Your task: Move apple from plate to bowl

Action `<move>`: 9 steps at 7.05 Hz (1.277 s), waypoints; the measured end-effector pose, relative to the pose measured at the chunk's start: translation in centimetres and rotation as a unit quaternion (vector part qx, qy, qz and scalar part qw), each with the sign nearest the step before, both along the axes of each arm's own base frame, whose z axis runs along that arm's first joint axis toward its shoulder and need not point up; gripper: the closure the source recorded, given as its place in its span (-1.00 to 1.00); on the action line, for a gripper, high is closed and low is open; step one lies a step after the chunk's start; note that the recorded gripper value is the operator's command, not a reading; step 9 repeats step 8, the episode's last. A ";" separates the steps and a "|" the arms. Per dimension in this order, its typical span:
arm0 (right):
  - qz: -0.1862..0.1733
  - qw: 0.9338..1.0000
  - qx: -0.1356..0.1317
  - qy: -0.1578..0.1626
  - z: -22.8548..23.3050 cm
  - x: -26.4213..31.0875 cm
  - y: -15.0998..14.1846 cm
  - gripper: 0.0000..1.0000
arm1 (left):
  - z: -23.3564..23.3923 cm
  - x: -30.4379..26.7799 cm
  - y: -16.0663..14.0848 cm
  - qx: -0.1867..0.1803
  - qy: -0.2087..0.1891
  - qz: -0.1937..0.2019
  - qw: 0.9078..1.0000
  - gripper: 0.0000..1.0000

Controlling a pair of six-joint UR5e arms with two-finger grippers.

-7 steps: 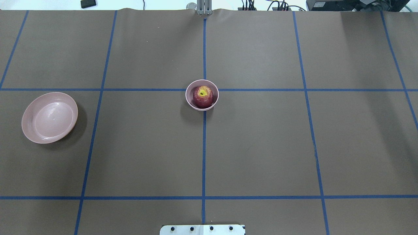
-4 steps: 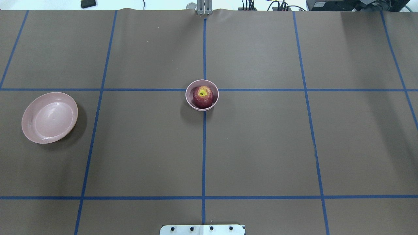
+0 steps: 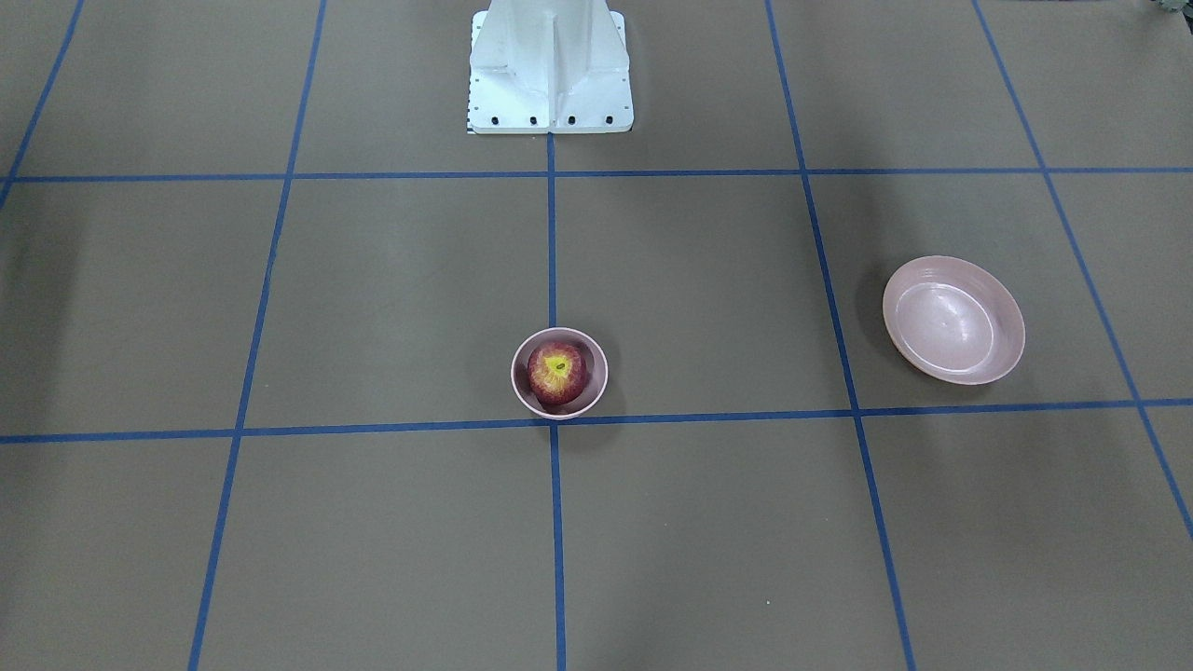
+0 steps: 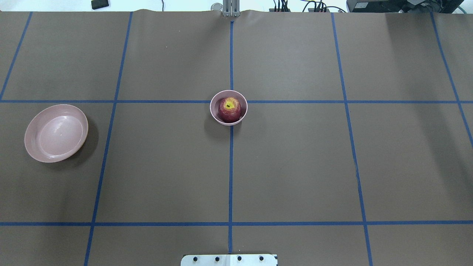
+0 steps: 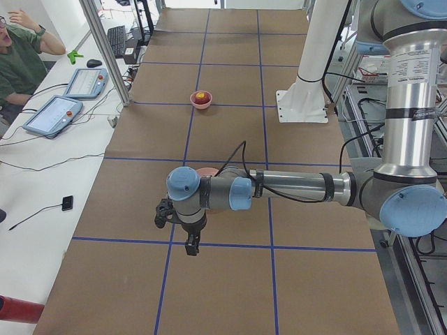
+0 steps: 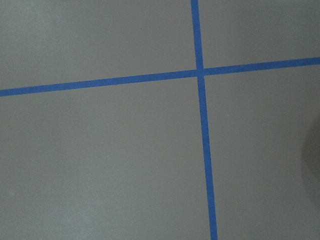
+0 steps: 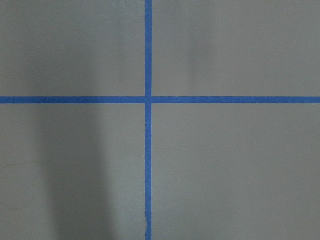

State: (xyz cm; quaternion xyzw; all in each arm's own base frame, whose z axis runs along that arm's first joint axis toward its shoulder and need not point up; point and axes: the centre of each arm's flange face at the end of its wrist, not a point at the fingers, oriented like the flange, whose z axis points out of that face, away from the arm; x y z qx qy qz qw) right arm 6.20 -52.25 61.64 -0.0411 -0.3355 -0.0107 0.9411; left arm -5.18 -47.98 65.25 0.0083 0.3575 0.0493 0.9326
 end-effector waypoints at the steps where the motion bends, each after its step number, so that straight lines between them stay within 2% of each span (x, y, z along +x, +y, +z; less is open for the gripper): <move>1: 0.001 1.000 0.001 -0.001 -0.1 0.0 0.0 -1.00 | -0.1 0.0 0.0 0.001 0.000 -0.001 1.000 -0.98; 9: 0.001 1.000 0.003 -0.005 -0.3 0.0 0.1 -1.00 | -0.4 0.0 -0.1 0.002 0.000 -0.002 1.000 -0.98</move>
